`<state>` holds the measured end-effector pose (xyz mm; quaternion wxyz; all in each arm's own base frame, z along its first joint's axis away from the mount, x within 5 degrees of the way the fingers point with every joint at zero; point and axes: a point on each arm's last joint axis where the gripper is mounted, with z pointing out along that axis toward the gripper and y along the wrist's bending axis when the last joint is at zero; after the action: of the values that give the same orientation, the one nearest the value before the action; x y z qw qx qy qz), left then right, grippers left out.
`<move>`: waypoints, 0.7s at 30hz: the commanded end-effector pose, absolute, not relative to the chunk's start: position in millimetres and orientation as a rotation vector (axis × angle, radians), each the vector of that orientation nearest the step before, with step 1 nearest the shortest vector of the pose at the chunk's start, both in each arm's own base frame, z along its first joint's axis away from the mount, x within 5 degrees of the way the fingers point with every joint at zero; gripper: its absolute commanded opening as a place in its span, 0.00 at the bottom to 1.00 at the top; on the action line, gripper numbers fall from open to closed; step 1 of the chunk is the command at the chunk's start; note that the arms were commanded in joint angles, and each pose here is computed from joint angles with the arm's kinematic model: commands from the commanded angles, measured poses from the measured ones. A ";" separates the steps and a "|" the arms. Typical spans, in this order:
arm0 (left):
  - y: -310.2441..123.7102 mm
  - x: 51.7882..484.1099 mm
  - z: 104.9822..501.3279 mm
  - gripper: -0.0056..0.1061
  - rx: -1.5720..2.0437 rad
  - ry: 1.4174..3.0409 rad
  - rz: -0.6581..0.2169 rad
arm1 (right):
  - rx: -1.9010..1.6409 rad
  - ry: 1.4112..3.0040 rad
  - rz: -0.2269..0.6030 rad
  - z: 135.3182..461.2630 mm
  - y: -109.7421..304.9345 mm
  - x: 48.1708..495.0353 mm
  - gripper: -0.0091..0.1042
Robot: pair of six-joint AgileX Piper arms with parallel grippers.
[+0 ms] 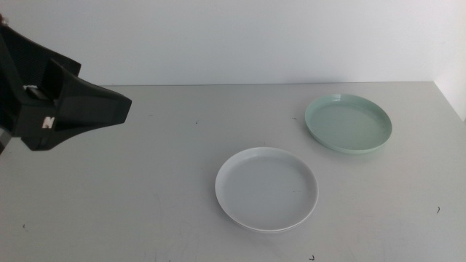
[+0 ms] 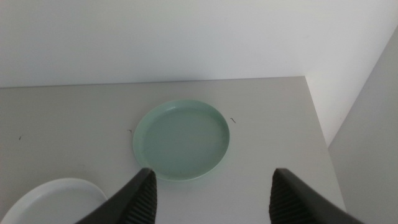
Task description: Stack the three bowls on top of each other.
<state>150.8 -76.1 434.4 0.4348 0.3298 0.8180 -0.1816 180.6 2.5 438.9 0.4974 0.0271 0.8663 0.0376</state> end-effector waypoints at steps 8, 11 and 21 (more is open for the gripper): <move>-75.9 147.1 449.6 0.99 0.771 1.959 -0.466 | 0.123 2.252 0.080 471.9 -1.5 268.9 0.49; -75.9 147.1 449.6 0.99 0.771 1.959 -0.466 | 0.129 2.280 0.075 472.0 -2.3 295.1 0.49; -75.7 147.2 449.5 0.99 0.771 1.959 -0.462 | 0.140 2.462 0.054 408.8 -4.3 367.3 0.49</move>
<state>151.1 -75.5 434.0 0.4345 0.3305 0.8190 -0.1767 367.4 -1.2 393.5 0.2928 0.0519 0.9544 0.0262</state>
